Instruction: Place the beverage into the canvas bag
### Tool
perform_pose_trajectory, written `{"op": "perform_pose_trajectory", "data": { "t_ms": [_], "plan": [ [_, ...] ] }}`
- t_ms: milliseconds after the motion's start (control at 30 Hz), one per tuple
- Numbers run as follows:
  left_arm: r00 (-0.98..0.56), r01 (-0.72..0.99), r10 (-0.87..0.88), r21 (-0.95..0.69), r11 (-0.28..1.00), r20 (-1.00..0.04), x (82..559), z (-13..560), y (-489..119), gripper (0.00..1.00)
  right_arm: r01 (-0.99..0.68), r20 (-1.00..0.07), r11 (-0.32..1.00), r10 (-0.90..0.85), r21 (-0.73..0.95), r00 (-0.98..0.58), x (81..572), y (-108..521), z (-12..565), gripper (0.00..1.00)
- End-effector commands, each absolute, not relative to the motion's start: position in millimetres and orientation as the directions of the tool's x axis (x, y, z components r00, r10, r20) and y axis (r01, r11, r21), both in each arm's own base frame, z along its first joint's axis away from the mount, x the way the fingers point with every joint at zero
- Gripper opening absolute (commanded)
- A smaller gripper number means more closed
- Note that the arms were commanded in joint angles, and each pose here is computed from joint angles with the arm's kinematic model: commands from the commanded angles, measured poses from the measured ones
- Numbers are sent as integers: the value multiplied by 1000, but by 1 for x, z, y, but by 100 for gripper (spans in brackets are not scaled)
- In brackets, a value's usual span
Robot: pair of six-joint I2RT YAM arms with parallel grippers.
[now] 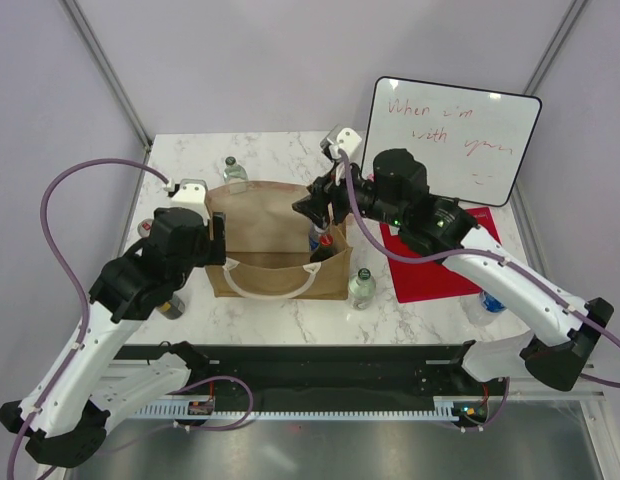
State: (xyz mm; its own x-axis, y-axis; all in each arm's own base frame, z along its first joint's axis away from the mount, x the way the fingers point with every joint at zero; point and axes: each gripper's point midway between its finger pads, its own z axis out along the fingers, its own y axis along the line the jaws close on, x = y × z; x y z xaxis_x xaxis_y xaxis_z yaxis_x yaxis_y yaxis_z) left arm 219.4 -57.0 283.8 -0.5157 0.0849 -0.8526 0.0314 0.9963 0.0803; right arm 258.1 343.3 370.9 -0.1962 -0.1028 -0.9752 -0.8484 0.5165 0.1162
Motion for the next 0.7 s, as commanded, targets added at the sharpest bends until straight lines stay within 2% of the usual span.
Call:
{"op": "perform_pose_trajectory", "data": {
  "t_ms": [0,133,200,367,500,667],
  "plan": [
    [-464,29,59,51,998,-884,223,305,-59,80,-816,-996,574,-13,68,-92,273,339,429,59],
    [-442,22,26,18,1000,-897,223,315,-59,80,-716,-994,698,-75,8,-83,328,345,430,59],
    [-424,38,5,-12,999,-906,222,322,-63,79,-699,-982,715,-152,-31,-113,357,356,404,59],
    [-336,71,-46,-74,995,-941,216,341,-64,79,-683,-966,729,-207,-46,-155,403,366,382,61],
    [-291,81,-91,-120,990,-952,212,350,-63,79,-735,-950,677,-242,-19,-198,435,376,345,62],
    [-309,34,-66,-81,996,-949,218,341,-58,80,-845,-928,535,-323,-15,-188,440,385,307,63]
  ]
}}
